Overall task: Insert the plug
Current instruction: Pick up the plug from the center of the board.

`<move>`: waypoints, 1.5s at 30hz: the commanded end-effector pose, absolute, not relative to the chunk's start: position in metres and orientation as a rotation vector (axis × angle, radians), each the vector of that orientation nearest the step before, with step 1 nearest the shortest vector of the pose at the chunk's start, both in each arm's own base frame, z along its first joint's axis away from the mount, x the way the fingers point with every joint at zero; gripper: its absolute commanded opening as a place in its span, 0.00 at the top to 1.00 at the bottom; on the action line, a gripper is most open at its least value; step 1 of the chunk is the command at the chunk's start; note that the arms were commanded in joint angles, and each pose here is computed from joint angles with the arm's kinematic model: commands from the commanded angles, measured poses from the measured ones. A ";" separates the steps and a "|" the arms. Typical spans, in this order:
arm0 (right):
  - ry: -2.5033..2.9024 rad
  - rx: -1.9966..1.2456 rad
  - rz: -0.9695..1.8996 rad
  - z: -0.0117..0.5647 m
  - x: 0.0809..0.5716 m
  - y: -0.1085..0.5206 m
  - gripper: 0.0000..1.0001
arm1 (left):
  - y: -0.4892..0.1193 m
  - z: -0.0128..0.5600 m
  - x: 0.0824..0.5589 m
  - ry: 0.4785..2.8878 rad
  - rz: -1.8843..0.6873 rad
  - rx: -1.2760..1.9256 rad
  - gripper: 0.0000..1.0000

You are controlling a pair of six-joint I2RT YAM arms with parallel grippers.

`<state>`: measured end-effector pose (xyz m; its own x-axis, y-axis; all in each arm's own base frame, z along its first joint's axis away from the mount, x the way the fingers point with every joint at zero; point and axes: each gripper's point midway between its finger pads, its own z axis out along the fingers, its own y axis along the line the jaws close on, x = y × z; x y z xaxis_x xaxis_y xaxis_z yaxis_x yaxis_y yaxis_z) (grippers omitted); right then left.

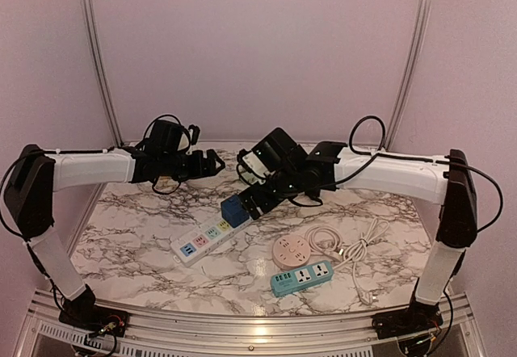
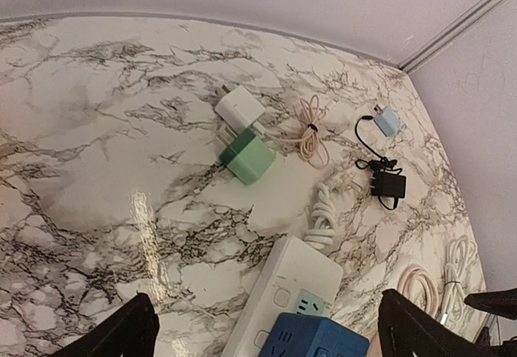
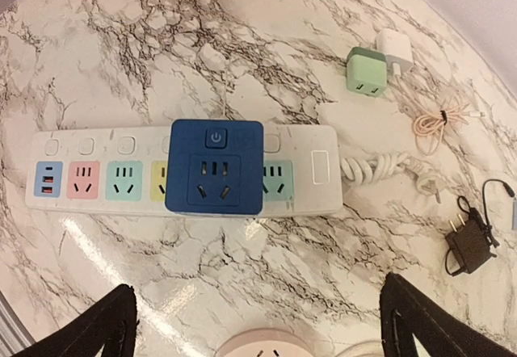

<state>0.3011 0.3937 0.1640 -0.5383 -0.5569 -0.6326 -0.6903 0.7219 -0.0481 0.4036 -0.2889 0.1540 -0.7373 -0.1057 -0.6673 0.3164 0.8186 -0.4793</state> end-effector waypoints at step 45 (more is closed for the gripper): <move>2.477 -0.305 0.016 0.084 0.441 0.193 0.12 | -0.250 0.146 0.381 2.359 -0.541 0.059 0.01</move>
